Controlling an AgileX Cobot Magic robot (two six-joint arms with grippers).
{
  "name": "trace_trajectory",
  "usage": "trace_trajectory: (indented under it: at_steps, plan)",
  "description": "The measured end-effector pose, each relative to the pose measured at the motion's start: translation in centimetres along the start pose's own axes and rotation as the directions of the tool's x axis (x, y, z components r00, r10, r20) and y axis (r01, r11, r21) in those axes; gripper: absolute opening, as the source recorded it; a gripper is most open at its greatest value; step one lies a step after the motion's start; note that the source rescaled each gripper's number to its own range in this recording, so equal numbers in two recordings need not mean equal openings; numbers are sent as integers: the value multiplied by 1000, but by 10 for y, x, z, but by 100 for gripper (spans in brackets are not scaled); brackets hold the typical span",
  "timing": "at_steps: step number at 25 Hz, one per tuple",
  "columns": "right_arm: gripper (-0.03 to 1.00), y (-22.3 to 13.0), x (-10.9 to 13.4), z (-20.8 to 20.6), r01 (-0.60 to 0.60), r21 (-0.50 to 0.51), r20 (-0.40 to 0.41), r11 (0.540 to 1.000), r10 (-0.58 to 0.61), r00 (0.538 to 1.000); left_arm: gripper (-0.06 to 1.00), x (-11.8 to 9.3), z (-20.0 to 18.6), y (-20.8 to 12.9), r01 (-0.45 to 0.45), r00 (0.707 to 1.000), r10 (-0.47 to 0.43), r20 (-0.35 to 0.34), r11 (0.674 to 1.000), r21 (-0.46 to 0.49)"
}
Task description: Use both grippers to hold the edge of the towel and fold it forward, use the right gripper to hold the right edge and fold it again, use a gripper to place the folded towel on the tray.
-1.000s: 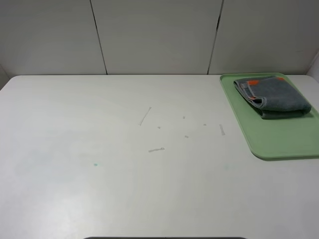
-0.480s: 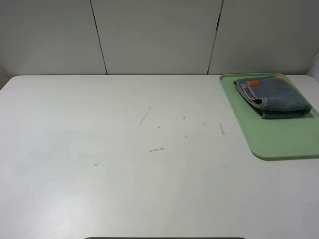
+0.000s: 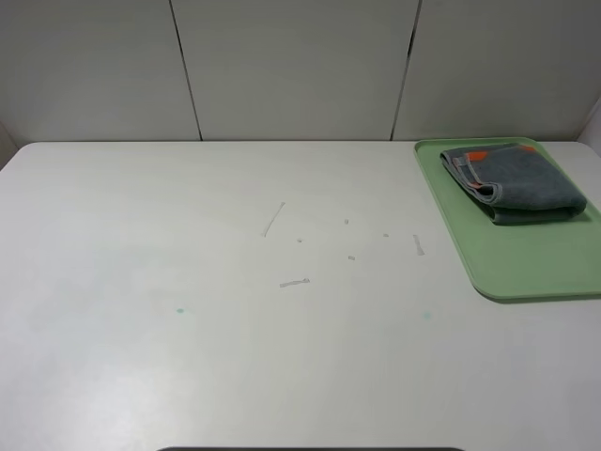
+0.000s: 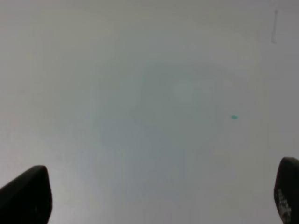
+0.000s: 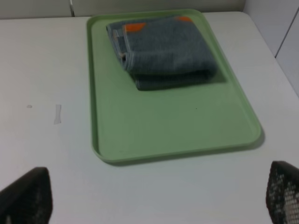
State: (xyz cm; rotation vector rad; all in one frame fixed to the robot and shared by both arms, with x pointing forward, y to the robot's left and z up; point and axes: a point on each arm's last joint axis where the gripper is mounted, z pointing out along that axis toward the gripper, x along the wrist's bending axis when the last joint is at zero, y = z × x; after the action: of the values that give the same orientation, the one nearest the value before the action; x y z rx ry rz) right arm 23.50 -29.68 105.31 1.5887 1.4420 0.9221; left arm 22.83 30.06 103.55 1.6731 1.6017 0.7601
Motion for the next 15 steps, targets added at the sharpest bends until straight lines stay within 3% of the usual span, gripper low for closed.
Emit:
trace_trajectory:
  at_steps: [15]
  plan:
    - [100, 0, 0, 0, 0, -1, 0, 1000, 0, 1000, 94, 0, 0, 0, 0, 1000, 0, 0, 1000, 0]
